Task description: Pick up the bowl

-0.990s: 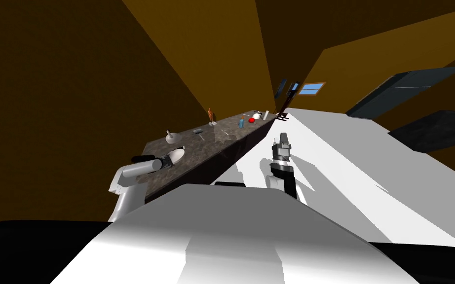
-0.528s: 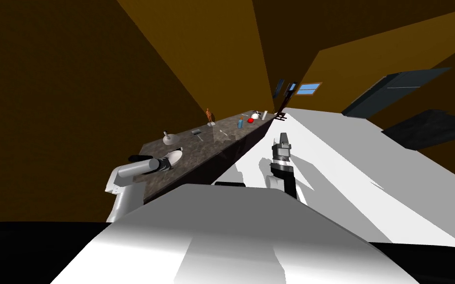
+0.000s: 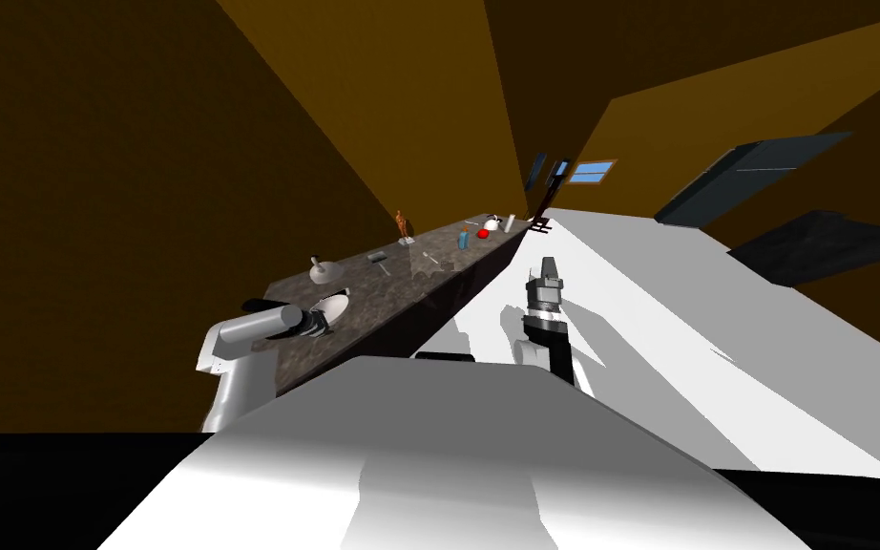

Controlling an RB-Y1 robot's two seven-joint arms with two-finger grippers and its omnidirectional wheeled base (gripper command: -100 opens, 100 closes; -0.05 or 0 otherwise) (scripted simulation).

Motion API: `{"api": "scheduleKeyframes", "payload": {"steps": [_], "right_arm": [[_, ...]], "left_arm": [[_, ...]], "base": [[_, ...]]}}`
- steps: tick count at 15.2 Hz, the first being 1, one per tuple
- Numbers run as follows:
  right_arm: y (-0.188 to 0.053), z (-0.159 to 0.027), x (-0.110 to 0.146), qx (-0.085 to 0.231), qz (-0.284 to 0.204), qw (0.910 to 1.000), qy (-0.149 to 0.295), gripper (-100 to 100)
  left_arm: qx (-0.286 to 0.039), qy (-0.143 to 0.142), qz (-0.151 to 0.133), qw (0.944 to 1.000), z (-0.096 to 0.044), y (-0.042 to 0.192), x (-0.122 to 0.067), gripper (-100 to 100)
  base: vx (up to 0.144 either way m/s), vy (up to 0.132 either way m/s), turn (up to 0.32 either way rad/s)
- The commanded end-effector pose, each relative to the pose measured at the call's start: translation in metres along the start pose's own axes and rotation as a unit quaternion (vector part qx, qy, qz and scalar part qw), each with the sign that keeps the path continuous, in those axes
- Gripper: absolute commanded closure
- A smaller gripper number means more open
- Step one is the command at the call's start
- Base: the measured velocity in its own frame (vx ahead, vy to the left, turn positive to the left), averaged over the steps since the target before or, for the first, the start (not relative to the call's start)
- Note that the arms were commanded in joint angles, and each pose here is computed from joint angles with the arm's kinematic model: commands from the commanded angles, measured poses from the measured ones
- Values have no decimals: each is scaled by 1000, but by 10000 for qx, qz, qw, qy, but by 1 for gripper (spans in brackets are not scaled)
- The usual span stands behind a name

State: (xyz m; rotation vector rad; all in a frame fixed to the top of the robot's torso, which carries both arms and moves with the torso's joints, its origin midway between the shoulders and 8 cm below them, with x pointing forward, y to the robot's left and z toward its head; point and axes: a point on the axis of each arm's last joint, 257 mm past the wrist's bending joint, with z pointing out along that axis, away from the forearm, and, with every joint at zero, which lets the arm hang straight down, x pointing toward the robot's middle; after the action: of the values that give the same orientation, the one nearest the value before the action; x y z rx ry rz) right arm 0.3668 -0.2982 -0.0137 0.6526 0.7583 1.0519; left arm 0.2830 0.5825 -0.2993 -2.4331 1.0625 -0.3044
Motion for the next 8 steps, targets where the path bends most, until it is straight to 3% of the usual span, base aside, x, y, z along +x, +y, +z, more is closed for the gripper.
{"api": "scheduleKeyframes", "payload": {"steps": [1,8], "right_arm": [[0,0,0,0,0,10000,0,0],[0,0,0,0,0,10000,0,0]], "left_arm": [[-139,-19,-54,9999,0,6,-3,-100],[-614,-54,-267,9977,-4,23,-11,-100]], "base": [[24,3,-37],[31,4,-32]]}}
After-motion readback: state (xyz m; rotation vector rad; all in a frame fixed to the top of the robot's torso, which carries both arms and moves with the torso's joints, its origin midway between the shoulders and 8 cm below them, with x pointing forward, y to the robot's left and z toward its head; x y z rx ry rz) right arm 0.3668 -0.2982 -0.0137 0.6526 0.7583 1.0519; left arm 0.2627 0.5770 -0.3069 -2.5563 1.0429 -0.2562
